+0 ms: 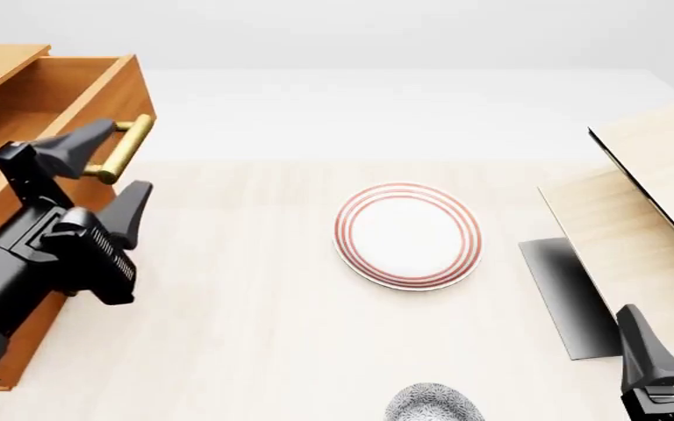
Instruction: Open the top drawer of the cabinet and put the bowl in it.
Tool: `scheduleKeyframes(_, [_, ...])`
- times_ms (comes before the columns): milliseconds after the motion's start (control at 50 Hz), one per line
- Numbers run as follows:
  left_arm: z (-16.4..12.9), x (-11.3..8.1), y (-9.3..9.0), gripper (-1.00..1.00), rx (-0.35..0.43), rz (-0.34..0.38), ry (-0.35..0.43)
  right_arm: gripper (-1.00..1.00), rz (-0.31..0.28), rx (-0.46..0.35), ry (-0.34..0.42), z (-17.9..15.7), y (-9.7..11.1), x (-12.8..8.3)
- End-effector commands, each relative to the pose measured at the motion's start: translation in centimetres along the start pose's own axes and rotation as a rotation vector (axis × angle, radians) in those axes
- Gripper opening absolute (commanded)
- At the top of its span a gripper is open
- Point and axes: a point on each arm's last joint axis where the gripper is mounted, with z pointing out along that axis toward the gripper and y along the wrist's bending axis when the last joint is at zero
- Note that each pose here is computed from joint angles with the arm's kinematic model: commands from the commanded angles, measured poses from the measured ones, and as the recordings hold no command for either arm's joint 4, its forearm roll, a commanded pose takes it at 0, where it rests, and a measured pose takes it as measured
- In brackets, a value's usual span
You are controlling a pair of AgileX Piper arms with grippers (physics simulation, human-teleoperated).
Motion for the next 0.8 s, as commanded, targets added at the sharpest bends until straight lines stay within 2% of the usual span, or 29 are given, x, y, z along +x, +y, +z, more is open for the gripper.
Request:
scheduleKeyframes(20, [-0.5, -0.6, 1.1, 1.0, -0.021, -0.036, -0.033, 1.0, 0.0, 0.0, 0.0, 0.0, 0.0, 0.0])
scheduleKeyframes(120, [-0.5, -0.9, 2.7, 1.0, -0.025, -0.124, -0.041, 1.0, 0.0, 0.0, 0.0, 0.0, 0.0, 0.0])
scheduleKeyframes(180, [-0.7, -0.5, 3.3, 1.0, -0.025, -0.156, -0.019, 1.0, 0.0, 0.0, 0.0, 0.0, 0.0, 0.0])
scheduleKeyframes(200, [-0.7, -0.6, 3.9, 1.0, -0.011, -0.198, -0.021, 1.0, 0.0, 0.0, 0.0, 0.0, 0.0, 0.0])
scheduleKeyframes(260, [-1.1, -0.3, 4.9, 1.0, -0.016, -0.24, -0.001, 1.0, 0.0, 0.0, 0.0, 0.0, 0.0, 0.0])
scheduleKeyframes(300, [-1.2, 0.2, 5.5, 1.0, 0.008, -0.286, 0.033, 1.0, 0.0, 0.0, 0.0, 0.0, 0.0, 0.0])
scheduleKeyframes(360, [-1.2, 0.2, 5.6, 1.0, 0.001, -0.294, 0.032, 1.0, 0.0, 0.0, 0.0, 0.0, 0.0, 0.0])
scheduleKeyframes(380, [-1.2, 0.3, 5.6, 1.0, 0.01, -0.306, 0.043, 1.0, 0.0, 0.0, 0.0, 0.0, 0.0, 0.0])
scheduleKeyframes(420, [-1.0, 0.3, 6.6, 1.0, 0.031, -0.374, 0.052, 1.0, 0.0, 0.0, 0.0, 0.0, 0.0, 0.0])
scheduleKeyframes(440, [-1.1, 0.3, 6.6, 1.0, 0.021, -0.368, 0.048, 1.0, 0.0, 0.0, 0.0, 0.0, 0.0, 0.0])
scheduleKeyframes(460, [-1.2, 0.4, 7.1, 1.0, 0.033, -0.402, 0.063, 1.0, 0.0, 0.0, 0.0, 0.0, 0.0, 0.0])
scheduleKeyframes(560, [-0.8, 0.6, 8.0, 1.0, 0.07, -0.47, 0.091, 1.0, 0.0, 0.0, 0.0, 0.0, 0.0, 0.0])
scheduleKeyframes(600, [-1.5, 1.7, 8.2, 1.0, 0.075, -0.475, 0.164, 1.0, 0.0, 0.0, 0.0, 0.0, 0.0, 0.0])
scheduleKeyframes(620, [-0.9, 1.1, 8.6, 1.0, 0.083, -0.502, 0.133, 1.0, 0.0, 0.0, 0.0, 0.0, 0.0, 0.0])
scheduleKeyframes(660, [-0.4, 1.4, 9.6, 1.0, 0.113, -0.576, 0.167, 1.0, 0.0, 0.0, 0.0, 0.0, 0.0, 0.0])
scheduleKeyframes(700, [0.3, 1.0, 10.3, 1.0, 0.137, -0.63, 0.157, 1.0, 0.0, 0.0, 0.0, 0.0, 0.0, 0.0])
scheduleKeyframes(760, [0.3, 1.1, 10.3, 1.0, 0.14, -0.631, 0.166, 1.0, 0.0, 0.0, 0.0, 0.0, 0.0, 0.0])
scheduleKeyframes(800, [1.2, 0.9, 10.9, 1.0, 0.172, -0.696, 0.169, 1.0, 0.0, 0.0, 0.0, 0.0, 0.0, 0.0])
